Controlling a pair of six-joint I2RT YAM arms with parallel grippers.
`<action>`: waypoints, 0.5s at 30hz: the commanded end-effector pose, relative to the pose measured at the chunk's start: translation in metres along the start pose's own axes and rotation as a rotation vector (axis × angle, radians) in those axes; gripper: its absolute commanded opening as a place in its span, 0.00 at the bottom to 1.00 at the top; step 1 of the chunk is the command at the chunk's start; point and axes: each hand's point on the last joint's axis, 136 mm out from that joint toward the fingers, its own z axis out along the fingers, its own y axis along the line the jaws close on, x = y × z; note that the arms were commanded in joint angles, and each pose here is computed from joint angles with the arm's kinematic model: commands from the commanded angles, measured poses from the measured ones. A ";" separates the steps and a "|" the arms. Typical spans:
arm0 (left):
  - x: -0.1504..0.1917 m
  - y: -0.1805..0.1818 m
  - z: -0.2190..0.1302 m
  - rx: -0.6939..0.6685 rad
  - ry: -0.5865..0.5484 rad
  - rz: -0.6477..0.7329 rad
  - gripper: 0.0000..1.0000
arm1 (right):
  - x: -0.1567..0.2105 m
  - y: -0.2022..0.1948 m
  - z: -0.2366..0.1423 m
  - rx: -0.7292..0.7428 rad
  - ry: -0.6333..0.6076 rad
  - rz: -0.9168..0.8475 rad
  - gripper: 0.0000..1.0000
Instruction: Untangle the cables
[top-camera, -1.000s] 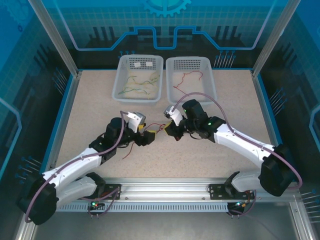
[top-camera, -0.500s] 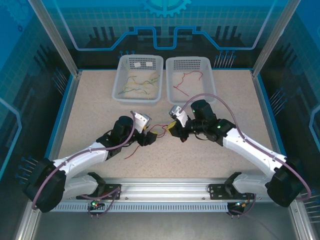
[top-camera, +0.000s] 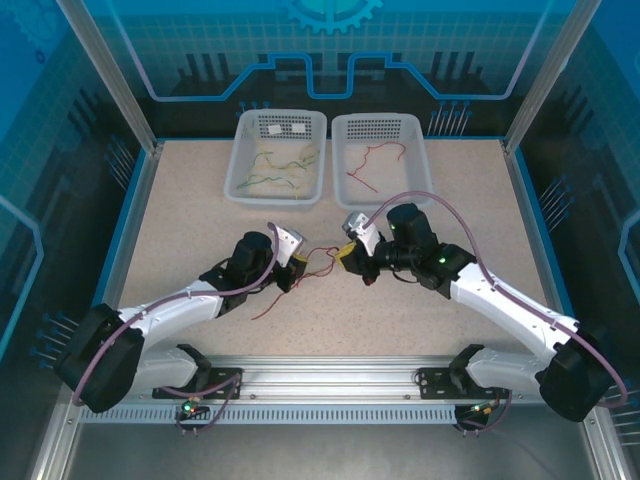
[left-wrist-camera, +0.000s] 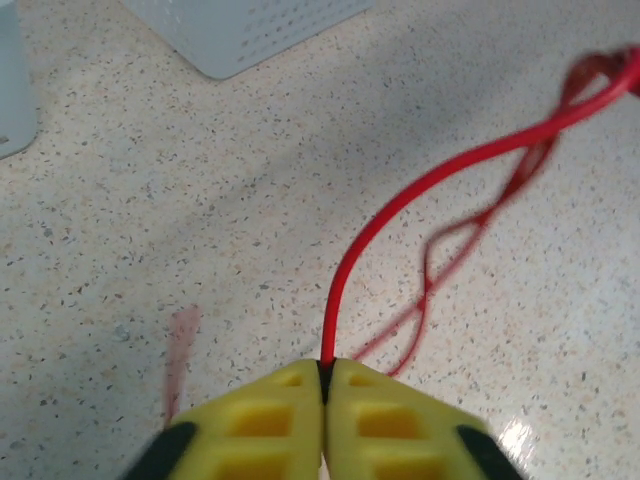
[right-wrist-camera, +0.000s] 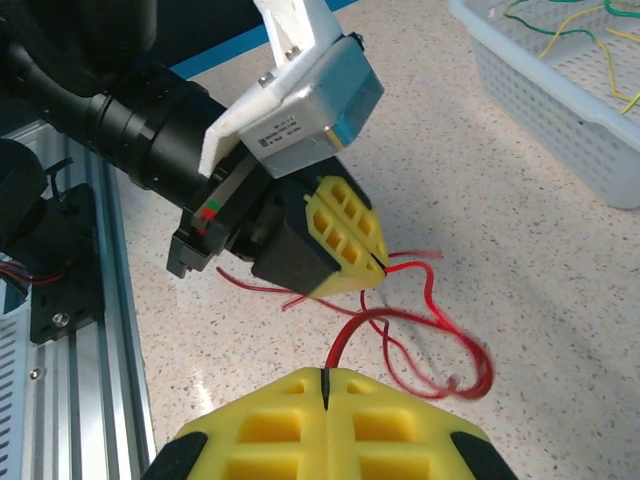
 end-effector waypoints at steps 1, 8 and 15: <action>-0.019 -0.003 -0.004 -0.004 -0.044 0.027 0.00 | -0.005 -0.016 -0.004 0.080 -0.034 0.009 0.00; -0.027 0.001 -0.010 -0.037 -0.071 0.022 0.00 | -0.009 -0.036 -0.011 0.185 -0.069 0.047 0.00; -0.034 0.026 -0.022 -0.185 -0.122 -0.018 0.00 | -0.006 -0.063 -0.024 0.351 -0.094 0.071 0.00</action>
